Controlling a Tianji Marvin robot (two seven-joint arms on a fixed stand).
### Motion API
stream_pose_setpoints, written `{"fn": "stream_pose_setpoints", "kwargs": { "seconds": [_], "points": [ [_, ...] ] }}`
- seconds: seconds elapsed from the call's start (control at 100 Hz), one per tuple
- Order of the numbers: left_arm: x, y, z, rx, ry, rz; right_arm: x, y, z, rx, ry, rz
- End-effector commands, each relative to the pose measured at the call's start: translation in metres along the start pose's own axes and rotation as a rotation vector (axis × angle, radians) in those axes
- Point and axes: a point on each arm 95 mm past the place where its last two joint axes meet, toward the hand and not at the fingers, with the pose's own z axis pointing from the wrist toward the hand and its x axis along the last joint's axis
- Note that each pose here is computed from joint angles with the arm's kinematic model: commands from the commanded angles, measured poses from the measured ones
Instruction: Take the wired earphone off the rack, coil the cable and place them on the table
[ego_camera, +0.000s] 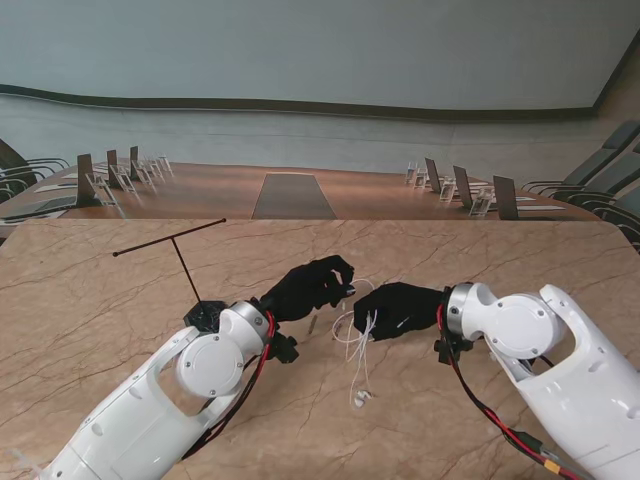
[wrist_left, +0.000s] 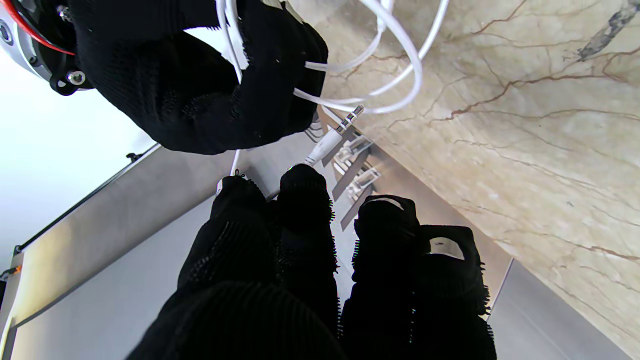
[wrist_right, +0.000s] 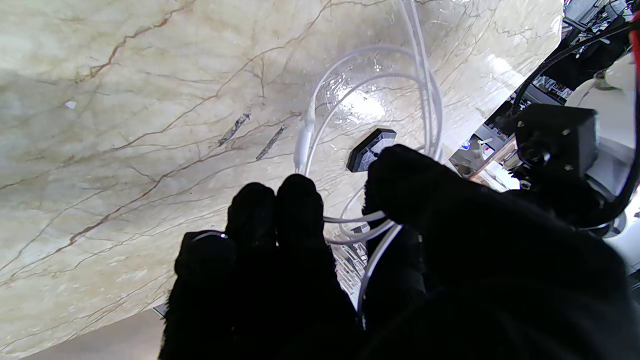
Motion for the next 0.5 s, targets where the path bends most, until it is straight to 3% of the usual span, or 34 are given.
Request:
{"fn": "stream_pose_setpoints", "kwargs": {
  "seconds": [0.0, 0.49],
  "points": [
    [0.005, 0.006, 0.000, -0.006, 0.003, -0.021, 0.003, 0.000, 0.003, -0.005, 0.012, 0.000],
    [-0.001, 0.020, 0.001, -0.009, -0.060, -0.092, 0.003, 0.003, 0.005, -0.082, 0.037, 0.023]
  ]
}}
